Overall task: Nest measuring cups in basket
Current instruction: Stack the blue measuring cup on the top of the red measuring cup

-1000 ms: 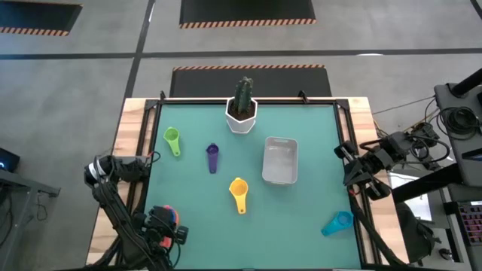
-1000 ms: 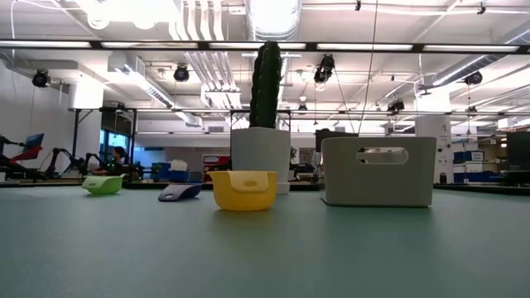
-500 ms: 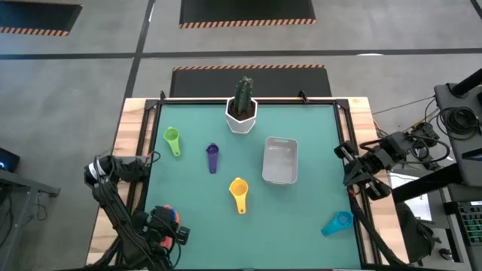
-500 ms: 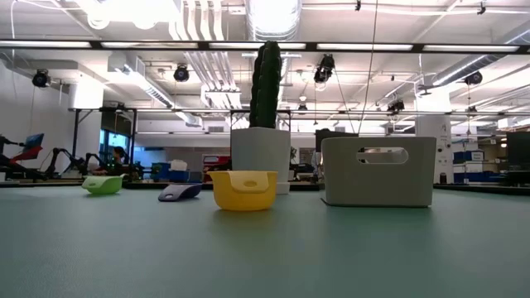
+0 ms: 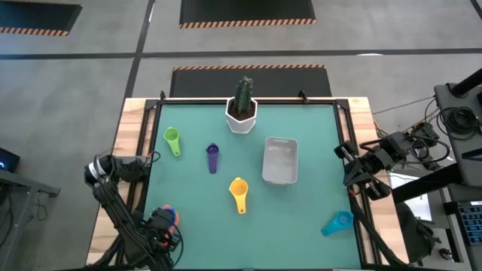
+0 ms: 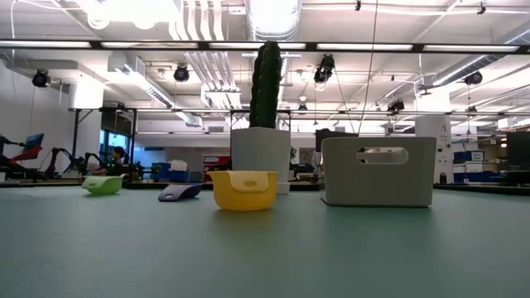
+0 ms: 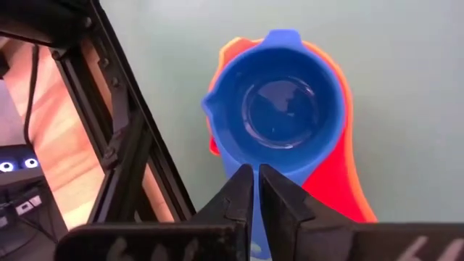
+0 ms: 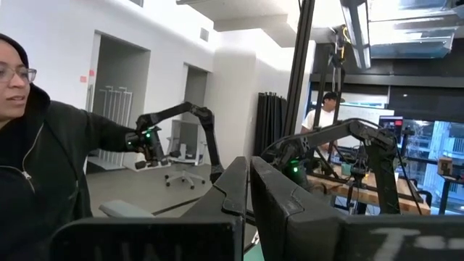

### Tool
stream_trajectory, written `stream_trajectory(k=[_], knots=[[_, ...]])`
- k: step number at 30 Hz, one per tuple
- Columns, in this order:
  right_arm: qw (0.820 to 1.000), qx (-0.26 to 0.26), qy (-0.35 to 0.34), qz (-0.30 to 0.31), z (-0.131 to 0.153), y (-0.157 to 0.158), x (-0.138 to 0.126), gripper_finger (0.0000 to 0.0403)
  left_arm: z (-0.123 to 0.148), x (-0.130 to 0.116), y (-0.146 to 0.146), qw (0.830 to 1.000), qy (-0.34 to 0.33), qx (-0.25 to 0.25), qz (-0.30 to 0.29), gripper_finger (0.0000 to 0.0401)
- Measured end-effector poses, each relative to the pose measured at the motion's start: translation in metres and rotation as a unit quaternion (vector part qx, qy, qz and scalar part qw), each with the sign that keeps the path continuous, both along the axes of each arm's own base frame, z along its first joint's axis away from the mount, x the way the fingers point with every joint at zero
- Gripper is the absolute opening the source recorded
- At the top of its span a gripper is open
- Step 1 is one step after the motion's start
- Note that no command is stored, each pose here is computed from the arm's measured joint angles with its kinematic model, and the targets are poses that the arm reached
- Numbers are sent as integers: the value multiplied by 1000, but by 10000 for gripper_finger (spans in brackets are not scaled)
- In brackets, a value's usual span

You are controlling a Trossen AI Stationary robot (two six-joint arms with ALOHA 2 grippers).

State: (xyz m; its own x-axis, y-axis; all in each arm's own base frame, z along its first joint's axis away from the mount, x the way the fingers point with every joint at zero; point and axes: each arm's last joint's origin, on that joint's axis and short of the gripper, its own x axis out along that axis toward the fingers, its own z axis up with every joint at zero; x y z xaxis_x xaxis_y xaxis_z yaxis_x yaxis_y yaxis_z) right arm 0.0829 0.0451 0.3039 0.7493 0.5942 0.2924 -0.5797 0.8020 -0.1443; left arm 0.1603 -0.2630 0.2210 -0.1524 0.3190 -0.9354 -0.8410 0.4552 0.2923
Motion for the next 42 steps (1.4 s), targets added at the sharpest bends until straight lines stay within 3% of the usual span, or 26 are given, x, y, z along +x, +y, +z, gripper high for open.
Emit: stream_trajectory(k=[12, 27, 42], knots=[[1000, 0, 0, 0, 0, 0, 0, 9, -6, -21, -8, 1000, 25, -3, -15, 0], [1000, -2, -1, 0, 0, 0, 0, 9, -28, -53, -7, 998, 31, 46, 15, 0], [1000, -1, 1, 0, 0, 0, 0, 9, -32, -50, -16, 1000, 17, 2, 22, 0]])
